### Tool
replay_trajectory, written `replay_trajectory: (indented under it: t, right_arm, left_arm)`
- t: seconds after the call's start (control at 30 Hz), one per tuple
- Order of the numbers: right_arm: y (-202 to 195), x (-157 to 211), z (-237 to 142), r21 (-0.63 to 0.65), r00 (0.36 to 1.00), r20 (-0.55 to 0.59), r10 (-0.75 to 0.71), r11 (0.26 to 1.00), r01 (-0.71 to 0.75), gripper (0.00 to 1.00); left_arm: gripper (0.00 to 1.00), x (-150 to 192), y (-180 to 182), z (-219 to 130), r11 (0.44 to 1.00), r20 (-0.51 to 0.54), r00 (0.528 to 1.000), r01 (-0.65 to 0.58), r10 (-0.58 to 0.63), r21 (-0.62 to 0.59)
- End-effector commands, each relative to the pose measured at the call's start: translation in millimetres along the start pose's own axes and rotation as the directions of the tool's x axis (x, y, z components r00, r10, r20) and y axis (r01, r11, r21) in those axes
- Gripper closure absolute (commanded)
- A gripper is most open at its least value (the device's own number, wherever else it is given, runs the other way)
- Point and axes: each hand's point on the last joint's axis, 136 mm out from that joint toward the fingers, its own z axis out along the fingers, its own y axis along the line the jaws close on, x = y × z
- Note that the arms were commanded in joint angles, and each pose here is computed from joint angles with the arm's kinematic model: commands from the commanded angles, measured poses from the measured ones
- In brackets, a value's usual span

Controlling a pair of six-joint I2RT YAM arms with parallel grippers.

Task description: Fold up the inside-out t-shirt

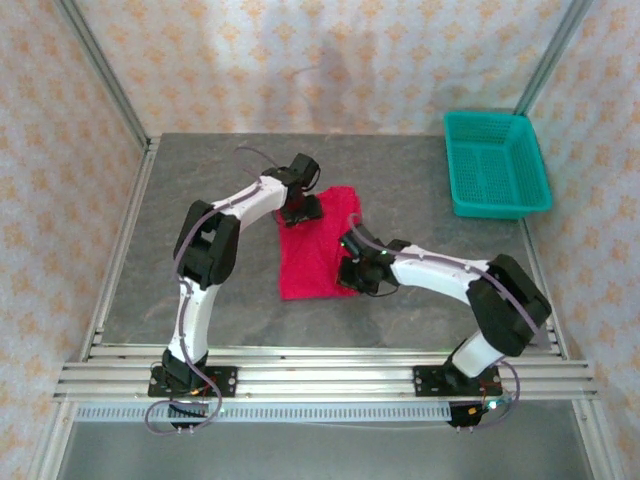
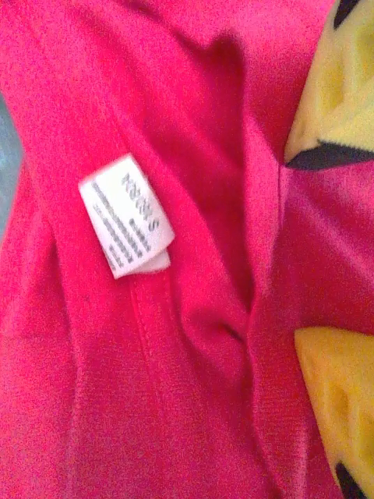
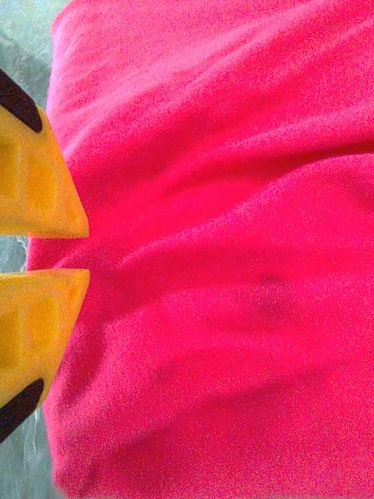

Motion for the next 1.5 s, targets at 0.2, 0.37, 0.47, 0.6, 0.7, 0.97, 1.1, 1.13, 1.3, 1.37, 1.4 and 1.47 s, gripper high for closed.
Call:
replay_trajectory:
  t: [0.2, 0.37, 0.47, 0.6, 0.7, 0.97, 1.1, 1.13, 1.3, 1.37, 1.4, 1.47]
  right_arm:
    - [-21, -102, -49, 0.054, 0.961, 0.266, -0.070, 0.997, 0.058, 0.42]
    - [-16, -155, -36, 0.061, 0.960, 0.270, -0.079, 0.996, 0.065, 0.32]
    - [-14, -184, -17, 0.014, 0.970, 0.234, -0.060, 0.998, 0.058, 0.30]
    - [-4, -215, 6, -0.024, 0.980, 0.186, -0.068, 0.997, 0.074, 0.27]
    - [2, -227, 23, -0.031, 0.984, 0.152, -0.094, 0.995, 0.099, 0.26]
    - [15, -238, 55, -0.095, 0.991, 0.110, -0.075, 0.992, 0.086, 0.28]
    - [20, -238, 66, -0.136, 0.994, 0.095, -0.056, 0.988, 0.068, 0.39]
    - [22, -237, 68, -0.150, 0.994, 0.093, -0.050, 0.987, 0.064, 0.40]
    - [20, -234, 77, -0.168, 0.996, 0.079, -0.030, 0.985, 0.043, 0.48]
    - [20, -232, 80, -0.172, 0.997, 0.072, -0.028, 0.984, 0.040, 0.51]
    - [19, -231, 82, -0.173, 0.997, 0.069, -0.025, 0.984, 0.036, 0.52]
    - [18, -230, 85, -0.180, 0.998, 0.065, -0.018, 0.983, 0.030, 0.55]
  left_arm:
    - [0.29, -47, 46, -155, 0.995, 0.347, 0.937, 0.001, -0.034, 0.097]
    - [0.22, -38, 74, -150, 0.972, 0.325, 0.938, 0.044, -0.120, 0.231]
    - [0.22, -35, 79, -124, 0.956, 0.247, 0.960, 0.059, -0.134, 0.288]
    - [0.34, -37, 78, -85, 0.946, 0.165, 0.976, 0.088, -0.145, 0.313]
    - [0.35, -44, 75, -66, 0.939, 0.147, 0.978, 0.093, -0.148, 0.330]
    - [0.39, -55, 65, -19, 0.904, 0.078, 0.977, 0.152, -0.199, 0.401]
    - [0.46, -56, 59, -4, 0.884, 0.049, 0.974, 0.179, -0.221, 0.432]
    - [0.49, -55, 57, -1, 0.879, 0.041, 0.974, 0.184, -0.225, 0.439]
    - [0.52, -50, 43, 13, 0.864, 0.016, 0.972, 0.201, -0.234, 0.462]
    - [0.55, -49, 35, 17, 0.855, 0.007, 0.971, 0.206, -0.238, 0.475]
    - [0.56, -48, 31, 19, 0.852, 0.004, 0.971, 0.209, -0.240, 0.480]
    - [0.57, -47, 23, 22, 0.849, -0.005, 0.971, 0.212, -0.240, 0.484]
